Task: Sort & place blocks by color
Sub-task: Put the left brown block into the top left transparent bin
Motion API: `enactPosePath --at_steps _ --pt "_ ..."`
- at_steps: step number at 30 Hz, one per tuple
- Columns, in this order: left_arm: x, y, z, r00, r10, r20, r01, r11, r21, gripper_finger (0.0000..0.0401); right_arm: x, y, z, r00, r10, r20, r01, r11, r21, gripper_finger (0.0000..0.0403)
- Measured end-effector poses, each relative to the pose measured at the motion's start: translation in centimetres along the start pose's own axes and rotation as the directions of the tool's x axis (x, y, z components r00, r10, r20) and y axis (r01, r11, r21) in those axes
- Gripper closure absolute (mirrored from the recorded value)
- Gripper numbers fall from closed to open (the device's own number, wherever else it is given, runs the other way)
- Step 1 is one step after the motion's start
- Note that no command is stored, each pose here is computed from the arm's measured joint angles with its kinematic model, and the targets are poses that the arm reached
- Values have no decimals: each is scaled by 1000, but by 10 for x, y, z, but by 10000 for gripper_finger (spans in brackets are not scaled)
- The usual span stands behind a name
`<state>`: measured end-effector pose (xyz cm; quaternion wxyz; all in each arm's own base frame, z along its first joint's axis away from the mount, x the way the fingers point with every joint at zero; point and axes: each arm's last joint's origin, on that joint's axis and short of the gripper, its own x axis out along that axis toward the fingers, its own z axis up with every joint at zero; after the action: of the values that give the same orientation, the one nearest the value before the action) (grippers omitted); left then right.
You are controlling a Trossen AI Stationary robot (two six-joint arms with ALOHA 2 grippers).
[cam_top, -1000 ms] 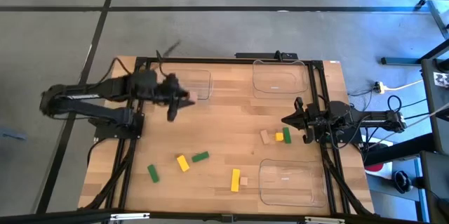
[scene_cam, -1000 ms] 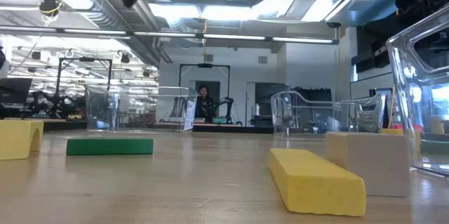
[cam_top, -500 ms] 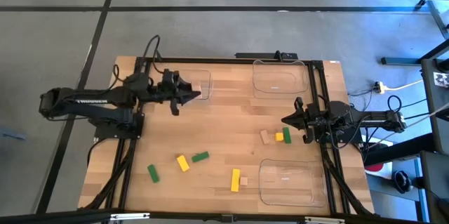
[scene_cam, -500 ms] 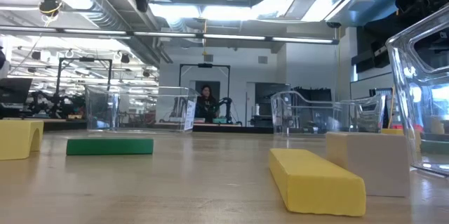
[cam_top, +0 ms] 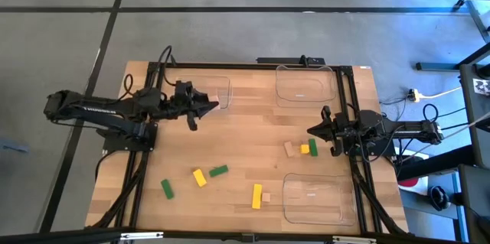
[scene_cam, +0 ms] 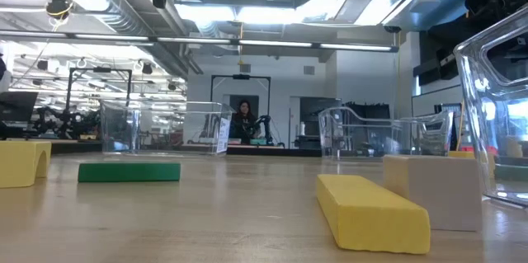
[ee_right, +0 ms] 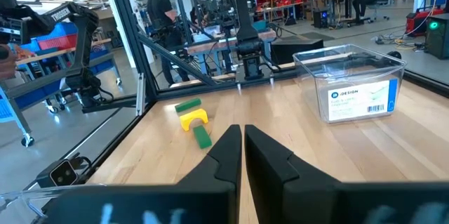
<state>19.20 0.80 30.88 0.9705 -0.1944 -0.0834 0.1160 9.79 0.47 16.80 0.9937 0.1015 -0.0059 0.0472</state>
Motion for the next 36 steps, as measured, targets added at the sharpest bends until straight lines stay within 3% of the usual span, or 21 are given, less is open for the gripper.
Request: enactPosePath --at_steps 8,11,15,17,23,25,29,36 --pt "2 5 6 999 50 11 -50 998 23 281 0 0 0 1000 0 0 0 1000 0 379" --pt "11 17 21 986 160 -51 -157 986 58 281 0 0 0 1000 0 0 0 1000 0 379" --pt "22 40 43 916 325 -236 -296 943 150 281 0 0 0 1000 0 0 0 1000 0 379" --pt "29 54 53 861 395 -319 -354 918 182 281 0 0 0 1000 0 0 0 1000 0 379" --pt "53 101 48 610 547 -573 -533 819 213 281 0 0 0 1000 0 0 0 1000 0 379" --pt "55 115 34 506 569 -648 -614 765 193 281 0 0 0 1000 0 0 0 1000 0 379" --pt "64 130 14 371 624 -688 -764 626 156 281 0 0 0 1000 0 0 0 1000 0 379" --pt "81 140 -16 248 695 -675 -891 438 123 281 0 0 0 1000 0 0 0 1000 0 379"
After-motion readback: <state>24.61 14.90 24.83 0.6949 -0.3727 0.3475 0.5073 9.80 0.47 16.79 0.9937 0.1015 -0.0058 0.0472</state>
